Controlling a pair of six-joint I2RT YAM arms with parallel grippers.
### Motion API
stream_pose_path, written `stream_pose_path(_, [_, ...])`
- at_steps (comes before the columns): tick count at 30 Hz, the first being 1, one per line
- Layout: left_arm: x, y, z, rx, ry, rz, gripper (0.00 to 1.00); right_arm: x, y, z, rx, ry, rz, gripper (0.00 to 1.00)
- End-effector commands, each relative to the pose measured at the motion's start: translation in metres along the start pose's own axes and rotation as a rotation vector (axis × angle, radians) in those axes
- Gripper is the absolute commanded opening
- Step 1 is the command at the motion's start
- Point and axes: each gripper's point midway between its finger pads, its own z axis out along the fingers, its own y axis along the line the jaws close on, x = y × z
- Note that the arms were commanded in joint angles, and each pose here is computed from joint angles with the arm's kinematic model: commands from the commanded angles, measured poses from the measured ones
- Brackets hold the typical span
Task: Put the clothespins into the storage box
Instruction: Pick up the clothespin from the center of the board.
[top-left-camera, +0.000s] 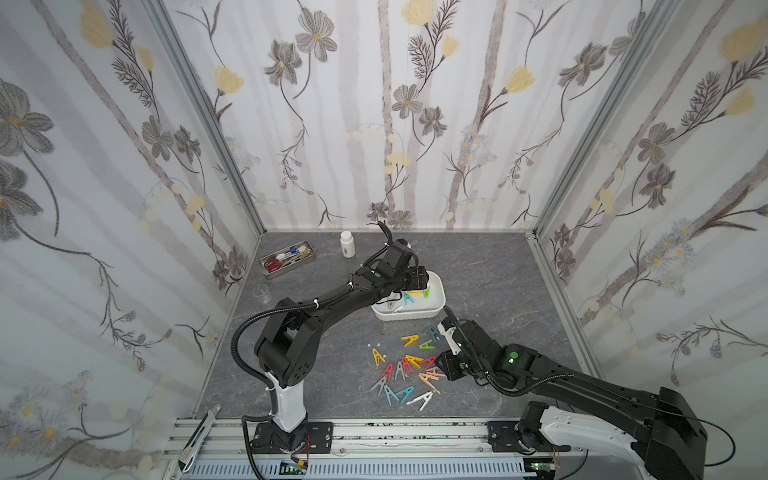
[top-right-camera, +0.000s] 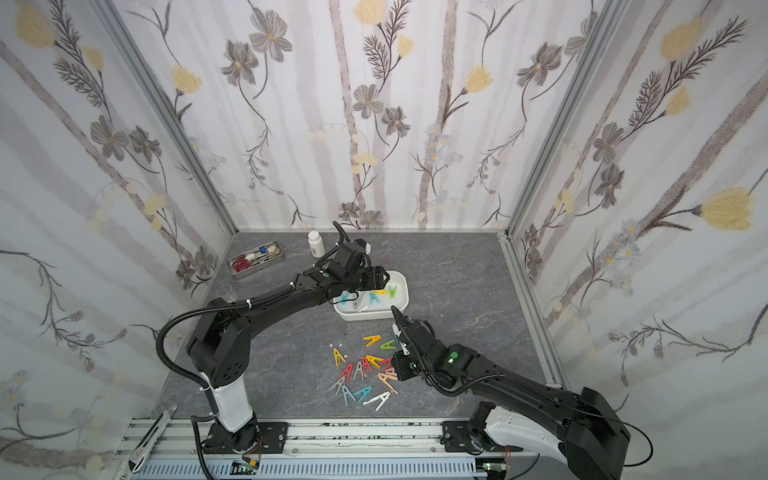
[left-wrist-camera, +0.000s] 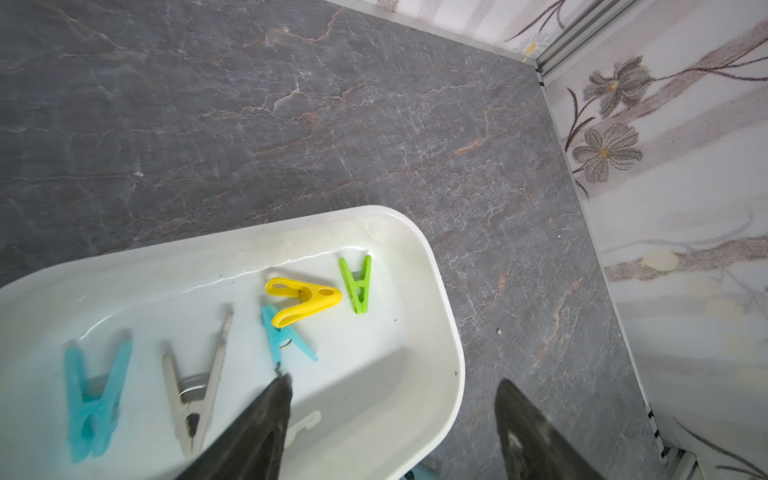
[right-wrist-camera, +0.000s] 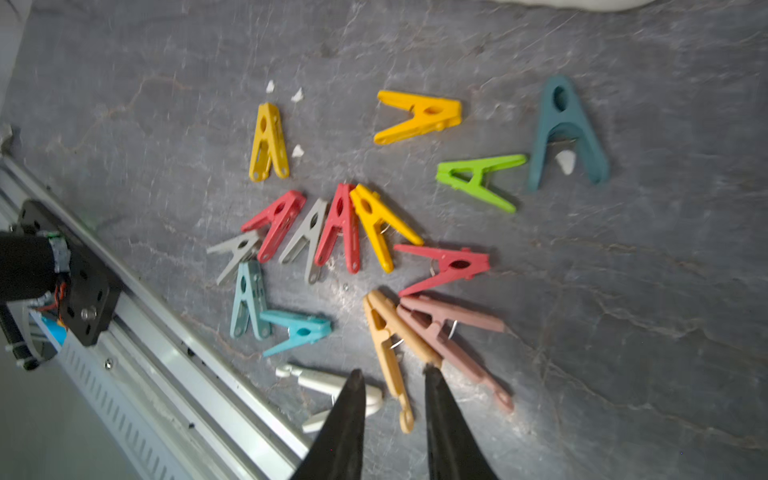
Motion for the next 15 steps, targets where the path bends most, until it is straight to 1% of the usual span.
stream_pose_path(1, [0.003,0.011,-0.011,-0.041,-0.019,0.011,0.77,0.025,-0.004,0.006,0.064,0.073,-0.007,0.26])
stream_pose_path(3, [0.017,0.02,-0.013,-0.058,0.011,0.001,0.76,0.037,0.005,0.012,0.04,0.102,-0.034,0.27])
stream_pose_path(4, [0.022,0.022,-0.015,-0.06,0.019,-0.004,0.76,0.04,0.01,0.014,0.033,0.111,-0.049,0.29])
stream_pose_path(7, [0.033,0.031,-0.023,-0.064,0.015,-0.025,0.76,0.046,0.009,0.022,0.058,0.131,-0.069,0.32])
stream_pose_path(10, [0.039,0.036,-0.029,-0.07,0.012,-0.042,0.76,0.045,0.016,0.03,0.026,0.134,-0.108,0.33])
stream_pose_path(15, [0.038,0.038,-0.035,-0.077,0.002,-0.035,0.76,0.038,0.009,0.035,0.071,0.138,-0.128,0.34])
